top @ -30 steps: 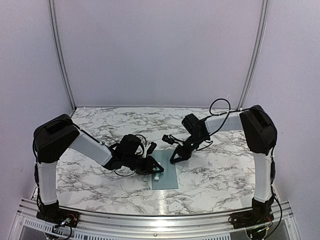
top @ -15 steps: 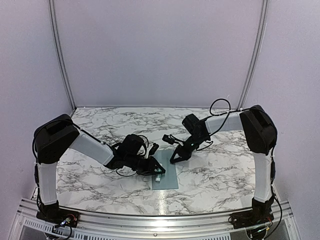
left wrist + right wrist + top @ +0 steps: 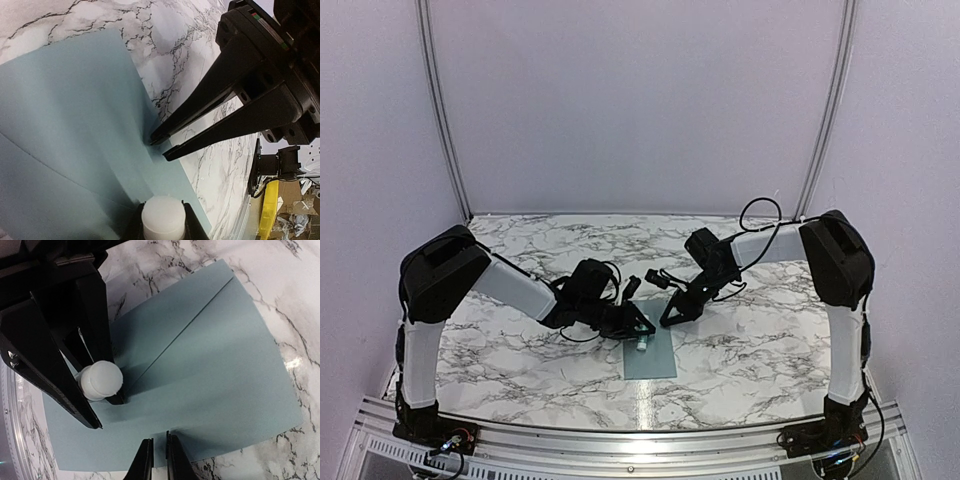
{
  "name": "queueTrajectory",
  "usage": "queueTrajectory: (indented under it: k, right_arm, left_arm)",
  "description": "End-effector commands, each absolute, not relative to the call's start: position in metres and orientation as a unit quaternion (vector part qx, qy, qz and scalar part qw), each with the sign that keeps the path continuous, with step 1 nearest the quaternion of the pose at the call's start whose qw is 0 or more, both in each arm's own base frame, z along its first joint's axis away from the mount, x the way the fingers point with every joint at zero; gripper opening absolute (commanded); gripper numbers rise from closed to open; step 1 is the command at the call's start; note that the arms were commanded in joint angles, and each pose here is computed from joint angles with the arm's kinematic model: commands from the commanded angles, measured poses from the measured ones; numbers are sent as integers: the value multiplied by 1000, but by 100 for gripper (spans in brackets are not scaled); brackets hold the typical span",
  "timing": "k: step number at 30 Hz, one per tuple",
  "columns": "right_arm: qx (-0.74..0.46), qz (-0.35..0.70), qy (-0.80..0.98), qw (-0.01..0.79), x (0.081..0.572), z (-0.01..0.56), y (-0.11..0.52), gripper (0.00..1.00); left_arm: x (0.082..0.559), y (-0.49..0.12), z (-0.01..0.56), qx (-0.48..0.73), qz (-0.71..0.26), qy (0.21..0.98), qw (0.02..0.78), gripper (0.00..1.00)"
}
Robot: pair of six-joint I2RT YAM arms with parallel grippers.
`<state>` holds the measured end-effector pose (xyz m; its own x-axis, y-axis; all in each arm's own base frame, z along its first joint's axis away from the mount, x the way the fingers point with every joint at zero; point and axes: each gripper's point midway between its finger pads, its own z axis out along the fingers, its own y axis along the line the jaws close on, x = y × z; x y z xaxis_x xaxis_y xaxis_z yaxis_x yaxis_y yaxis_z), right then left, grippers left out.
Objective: Place the letter into the envelope and seal it
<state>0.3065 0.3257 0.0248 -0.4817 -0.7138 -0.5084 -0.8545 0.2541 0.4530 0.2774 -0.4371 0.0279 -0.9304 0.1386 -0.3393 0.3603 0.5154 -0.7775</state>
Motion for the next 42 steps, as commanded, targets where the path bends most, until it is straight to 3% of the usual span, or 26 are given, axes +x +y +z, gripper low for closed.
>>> queueTrajectory:
  k: [1,14,33,42]
  right_arm:
    - [-489,317,811,53,296,-9,306,10]
    - [-484,318,814,53,299,-11,303,10]
    - [-485,321,811,56,299,-6,304,11]
    - [-505,337,779,155,320,111,306,23]
  left_arm:
    - [279,-425,-5,124,-433,888,94,0]
    - [283,-395,-2,114,-419,894,107,0]
    - [295,-397,12,110,-425,889,126,0]
    - [302,-415,109,156,-488,837,191,0]
